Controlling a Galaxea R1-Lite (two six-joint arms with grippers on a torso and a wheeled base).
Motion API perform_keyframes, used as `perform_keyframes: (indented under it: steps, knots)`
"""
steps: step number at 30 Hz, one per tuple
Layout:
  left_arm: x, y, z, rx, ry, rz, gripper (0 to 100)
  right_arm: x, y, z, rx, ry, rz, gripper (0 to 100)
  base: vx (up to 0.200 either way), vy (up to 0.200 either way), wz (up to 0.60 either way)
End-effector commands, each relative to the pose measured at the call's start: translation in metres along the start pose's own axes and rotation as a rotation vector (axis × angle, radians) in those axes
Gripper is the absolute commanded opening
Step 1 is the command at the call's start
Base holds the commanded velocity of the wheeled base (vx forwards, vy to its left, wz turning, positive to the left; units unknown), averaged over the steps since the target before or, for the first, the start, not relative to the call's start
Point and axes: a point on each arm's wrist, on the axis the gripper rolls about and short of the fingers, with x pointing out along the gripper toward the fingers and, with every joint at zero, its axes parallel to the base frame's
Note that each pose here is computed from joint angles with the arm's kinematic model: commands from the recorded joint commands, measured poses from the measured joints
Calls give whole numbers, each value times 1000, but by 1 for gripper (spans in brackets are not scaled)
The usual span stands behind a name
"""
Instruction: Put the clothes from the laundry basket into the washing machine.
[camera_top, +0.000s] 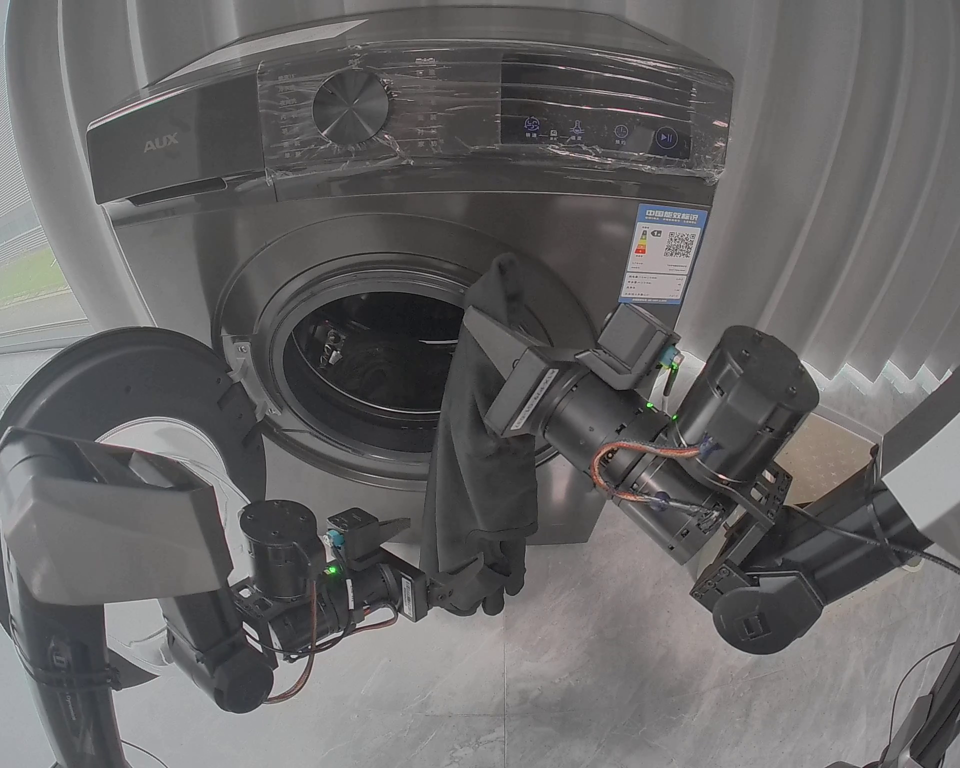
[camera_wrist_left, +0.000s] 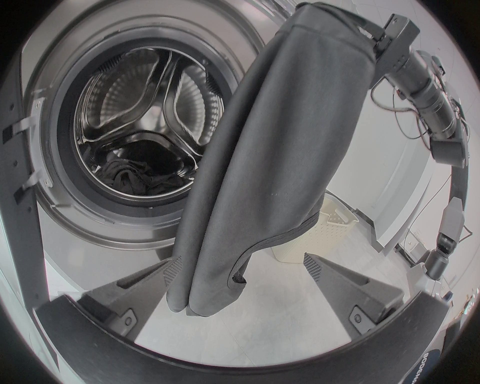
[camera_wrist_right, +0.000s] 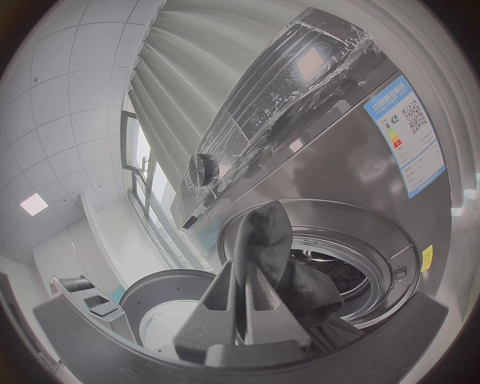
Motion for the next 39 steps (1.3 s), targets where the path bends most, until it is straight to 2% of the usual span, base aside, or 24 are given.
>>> perform_keyframes:
  steps: [1,21,22,33,35,39]
  knots:
    - [10,4,-13,-8,33,6,100,0,1,-1,2,0,4,0,0,0,0]
    - [61,16,-36,-3,-7,8,100,-2,4,-1,14,-6,12,0,0,0,0]
    - [61,16,-36,-4,-7,8,0,-3,4,0,14,-7,10,0,0,0,0]
    - [56,16,-32,-5,-9,13,0,-2,-4,3,8,-21,-9,0,0,0,0]
    - [46,12,-20,1,-27,7,0,-2,-8,6,4,-28,-18,0,0,0,0]
    - [34,8,-9,6,-41,-1,0,-3,-10,6,2,-28,-25,0,0,0,0]
